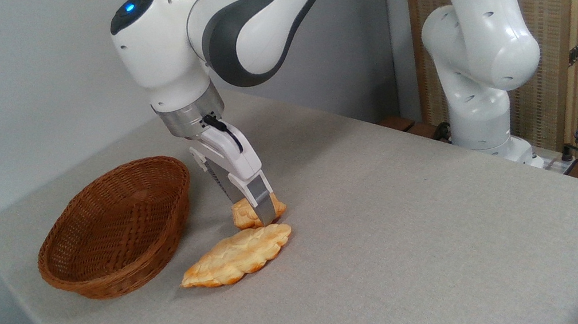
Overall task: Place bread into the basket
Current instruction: 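Close the gripper on the small bread piece and lift it, then carry the small bread piece over the wicker basket and lower it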
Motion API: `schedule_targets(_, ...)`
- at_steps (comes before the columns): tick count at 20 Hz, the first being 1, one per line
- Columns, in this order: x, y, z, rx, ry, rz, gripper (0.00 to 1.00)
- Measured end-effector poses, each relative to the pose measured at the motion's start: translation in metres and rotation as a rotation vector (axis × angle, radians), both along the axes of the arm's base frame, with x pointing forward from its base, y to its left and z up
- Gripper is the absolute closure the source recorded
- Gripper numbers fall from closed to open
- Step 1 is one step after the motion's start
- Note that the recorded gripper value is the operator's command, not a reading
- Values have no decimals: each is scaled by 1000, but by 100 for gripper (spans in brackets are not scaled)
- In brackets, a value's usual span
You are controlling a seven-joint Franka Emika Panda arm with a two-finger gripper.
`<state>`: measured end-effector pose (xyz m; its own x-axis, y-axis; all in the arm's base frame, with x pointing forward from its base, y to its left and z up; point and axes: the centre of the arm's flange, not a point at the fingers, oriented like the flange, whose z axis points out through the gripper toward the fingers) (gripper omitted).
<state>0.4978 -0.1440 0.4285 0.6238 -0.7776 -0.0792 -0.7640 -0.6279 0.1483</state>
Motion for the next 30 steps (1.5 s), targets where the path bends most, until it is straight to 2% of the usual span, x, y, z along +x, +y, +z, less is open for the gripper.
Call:
schedule_targets(2, -1, -4, -3, 1, 5, -6, 1)
schedule_targets(4, -1, -6, -5, 3, 10, -10, 14)
schedule_targets(5, -1, -7, -6, 3, 11, -11, 32)
schedule_targets(6, -1, -9, -7, 4, 14, -15, 43)
schedule_targets(7, -2, -10, -8, 5, 15, -17, 60)
schedule_targets(9, -2, -12, -10, 6, 17, -22, 70)
schedule_targets(27, -2, -14, -8, 3, 14, -25, 69)
schedule_targets(29, 0, -16, 0, -15, 2, -18, 69)
schedule_targets(30, 3, -19, 11, -47, -13, -5, 68)
